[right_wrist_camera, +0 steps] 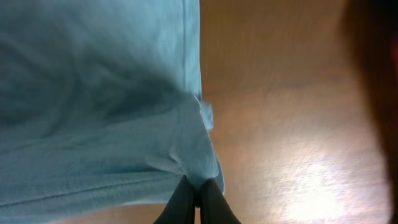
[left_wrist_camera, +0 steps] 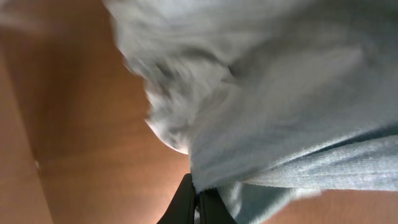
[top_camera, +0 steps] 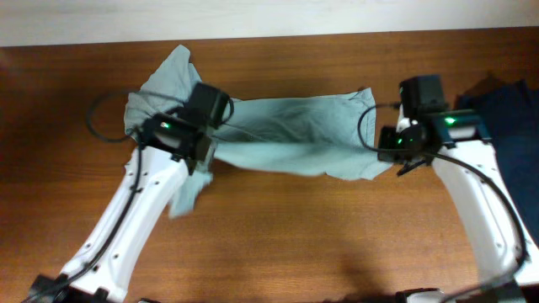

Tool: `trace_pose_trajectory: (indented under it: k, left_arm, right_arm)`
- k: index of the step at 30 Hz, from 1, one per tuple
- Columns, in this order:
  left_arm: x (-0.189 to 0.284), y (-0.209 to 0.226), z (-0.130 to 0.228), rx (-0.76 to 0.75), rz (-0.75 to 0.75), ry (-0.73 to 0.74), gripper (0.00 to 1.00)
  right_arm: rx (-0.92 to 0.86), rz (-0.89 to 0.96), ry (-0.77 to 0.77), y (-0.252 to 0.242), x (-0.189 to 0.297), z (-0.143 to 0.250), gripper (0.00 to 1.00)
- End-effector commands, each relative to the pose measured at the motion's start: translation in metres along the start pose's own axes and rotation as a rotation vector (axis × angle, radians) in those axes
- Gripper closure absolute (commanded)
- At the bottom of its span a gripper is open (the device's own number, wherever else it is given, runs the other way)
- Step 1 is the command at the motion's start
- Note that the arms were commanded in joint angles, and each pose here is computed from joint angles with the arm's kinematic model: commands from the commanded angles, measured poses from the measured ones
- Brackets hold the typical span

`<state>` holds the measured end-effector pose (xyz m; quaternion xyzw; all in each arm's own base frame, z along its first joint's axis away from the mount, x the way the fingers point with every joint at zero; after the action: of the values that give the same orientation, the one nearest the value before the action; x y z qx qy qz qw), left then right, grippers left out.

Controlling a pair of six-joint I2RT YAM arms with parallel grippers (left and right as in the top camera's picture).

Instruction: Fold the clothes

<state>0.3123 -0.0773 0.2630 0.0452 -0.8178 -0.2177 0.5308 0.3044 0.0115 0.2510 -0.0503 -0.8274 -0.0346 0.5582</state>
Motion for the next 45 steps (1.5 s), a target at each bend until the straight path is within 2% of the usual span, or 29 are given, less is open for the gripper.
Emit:
trace_pose_trajectory:
  k: [1, 5, 9, 12, 15, 18, 21, 24, 31, 35, 38, 40, 41, 45]
  left_arm:
    - [0.037, 0.029, -0.018, 0.040, -0.044, -0.118, 1.00]
    - [0.053, 0.037, -0.019, 0.007, -0.045, -0.126, 1.00]
    - [0.111, 0.065, -0.025, 0.066, -0.050, -0.238, 1.00]
    - [0.165, 0.091, -0.028, 0.148, -0.046, -0.399, 1.00]
    - [0.237, 0.116, -0.023, 0.191, 0.017, -0.639, 1.00]
    - [0.285, 0.131, -0.011, 0.228, 0.077, -0.818, 1.00]
    - [0.307, 0.139, -0.002, 0.229, 0.093, -0.906, 1.00]
    - [0.307, 0.140, -0.004, 0.231, 0.092, -0.910, 1.00]
    - [0.267, 0.119, -0.046, 0.139, 0.080, -0.788, 1.00]
    - [0.224, 0.100, -0.087, 0.058, 0.058, -0.691, 1.00]
    - [0.176, 0.092, -0.132, 0.020, 0.025, -0.647, 1.00]
    - [0.157, 0.092, -0.162, -0.025, -0.020, -0.691, 1.00]
    - [0.155, 0.094, -0.184, -0.056, -0.071, -0.774, 1.00]
    - [0.185, 0.104, -0.192, -0.064, -0.131, -0.913, 1.00]
  right_arm:
    - [0.003, 0.018, -0.214, -0.006, 0.060, -0.022, 0.96]
    - [-0.006, 0.005, -0.300, -0.007, 0.090, -0.029, 0.96]
    - [-0.007, -0.019, -0.454, -0.010, 0.148, -0.031, 0.96]
    - [-0.016, -0.043, -0.592, -0.014, 0.200, -0.025, 0.96]
    - [-0.025, -0.074, -0.729, -0.018, 0.249, -0.017, 0.96]
    - [-0.014, -0.140, -0.834, -0.016, 0.286, -0.010, 0.96]
    - [-0.008, -0.168, -0.893, -0.016, 0.306, -0.006, 0.96]
    - [-0.009, -0.170, -0.909, -0.016, 0.310, -0.008, 0.96]
    - [-0.003, -0.154, -0.828, -0.010, 0.281, -0.036, 0.96]
    - [0.001, -0.143, -0.756, -0.002, 0.248, -0.067, 0.96]
    - [0.027, -0.123, -0.714, 0.005, 0.214, -0.101, 0.96]
    - [0.042, -0.119, -0.729, 0.010, 0.195, -0.125, 0.96]
    - [0.082, -0.106, -0.763, 0.013, 0.191, -0.137, 0.96]
    - [0.075, -0.043, -0.818, 0.005, 0.206, -0.138, 0.96]
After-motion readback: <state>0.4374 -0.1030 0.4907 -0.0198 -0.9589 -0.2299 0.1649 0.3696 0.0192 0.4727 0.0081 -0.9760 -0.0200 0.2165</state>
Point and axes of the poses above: each gripper's point midway between its finger pads, its own x axis back along the fingers, its own y axis along the line the jaws close on, z = x × y, the point moved 7 cm from there along x, back along the fingers, and after that the axes turned 5 degrees about x, right-handed, at the moved point
